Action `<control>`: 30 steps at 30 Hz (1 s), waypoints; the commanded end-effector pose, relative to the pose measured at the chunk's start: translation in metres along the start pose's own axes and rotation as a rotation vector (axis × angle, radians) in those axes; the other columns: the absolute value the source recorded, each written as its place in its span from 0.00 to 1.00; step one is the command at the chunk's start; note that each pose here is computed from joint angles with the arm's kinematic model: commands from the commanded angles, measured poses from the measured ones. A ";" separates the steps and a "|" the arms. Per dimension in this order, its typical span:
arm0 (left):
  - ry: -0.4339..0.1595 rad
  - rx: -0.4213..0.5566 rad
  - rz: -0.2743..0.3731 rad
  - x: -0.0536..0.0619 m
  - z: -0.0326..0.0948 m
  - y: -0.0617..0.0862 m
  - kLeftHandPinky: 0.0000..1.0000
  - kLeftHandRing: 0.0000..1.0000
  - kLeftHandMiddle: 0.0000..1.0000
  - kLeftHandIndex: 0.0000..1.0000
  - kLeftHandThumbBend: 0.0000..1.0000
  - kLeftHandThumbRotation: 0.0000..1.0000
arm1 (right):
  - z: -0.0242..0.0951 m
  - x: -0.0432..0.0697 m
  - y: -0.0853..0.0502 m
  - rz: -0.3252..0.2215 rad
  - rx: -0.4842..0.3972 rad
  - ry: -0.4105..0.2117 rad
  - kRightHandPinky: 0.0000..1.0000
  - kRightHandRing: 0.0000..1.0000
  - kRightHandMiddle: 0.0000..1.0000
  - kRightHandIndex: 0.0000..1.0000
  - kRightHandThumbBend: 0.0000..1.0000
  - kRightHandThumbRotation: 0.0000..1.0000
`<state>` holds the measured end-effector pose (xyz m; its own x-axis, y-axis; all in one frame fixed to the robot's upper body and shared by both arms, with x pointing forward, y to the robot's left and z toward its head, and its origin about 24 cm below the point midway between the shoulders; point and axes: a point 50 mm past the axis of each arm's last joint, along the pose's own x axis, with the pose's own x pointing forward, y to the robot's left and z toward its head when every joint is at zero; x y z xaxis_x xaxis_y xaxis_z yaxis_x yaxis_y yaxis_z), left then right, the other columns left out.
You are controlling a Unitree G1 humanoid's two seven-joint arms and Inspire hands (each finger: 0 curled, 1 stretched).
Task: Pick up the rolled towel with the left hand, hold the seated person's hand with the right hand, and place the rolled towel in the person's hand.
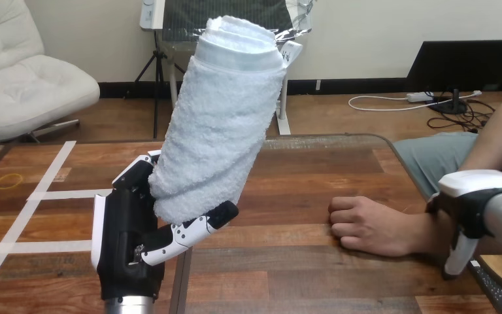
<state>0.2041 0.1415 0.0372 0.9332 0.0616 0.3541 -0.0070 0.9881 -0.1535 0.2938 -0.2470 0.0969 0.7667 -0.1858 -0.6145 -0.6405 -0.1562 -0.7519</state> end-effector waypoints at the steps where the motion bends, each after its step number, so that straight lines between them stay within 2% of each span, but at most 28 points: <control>1: -0.130 -0.029 -0.007 0.015 0.020 -0.008 0.32 0.35 0.40 0.49 0.56 0.00 | 0.003 0.002 -0.024 -0.043 -0.048 0.011 0.92 0.93 0.92 0.89 0.65 0.17; 13: -0.129 -0.022 -0.001 0.012 0.021 -0.006 0.32 0.35 0.40 0.49 0.56 0.00 | 0.008 0.020 -0.020 0.004 -0.083 0.012 0.93 0.93 0.90 0.87 0.65 0.19; 30: -0.134 -0.007 0.008 0.010 0.023 -0.005 0.32 0.35 0.40 0.48 0.56 0.00 | 0.012 0.035 -0.015 0.037 -0.105 0.013 0.90 0.87 0.86 0.82 0.66 0.19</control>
<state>0.1999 0.1439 0.0394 0.9295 0.0797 0.3601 -0.0253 0.9878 -0.1534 0.3188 -0.2495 0.0774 0.7219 -0.2254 -0.6542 -0.6920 -0.2411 -0.6805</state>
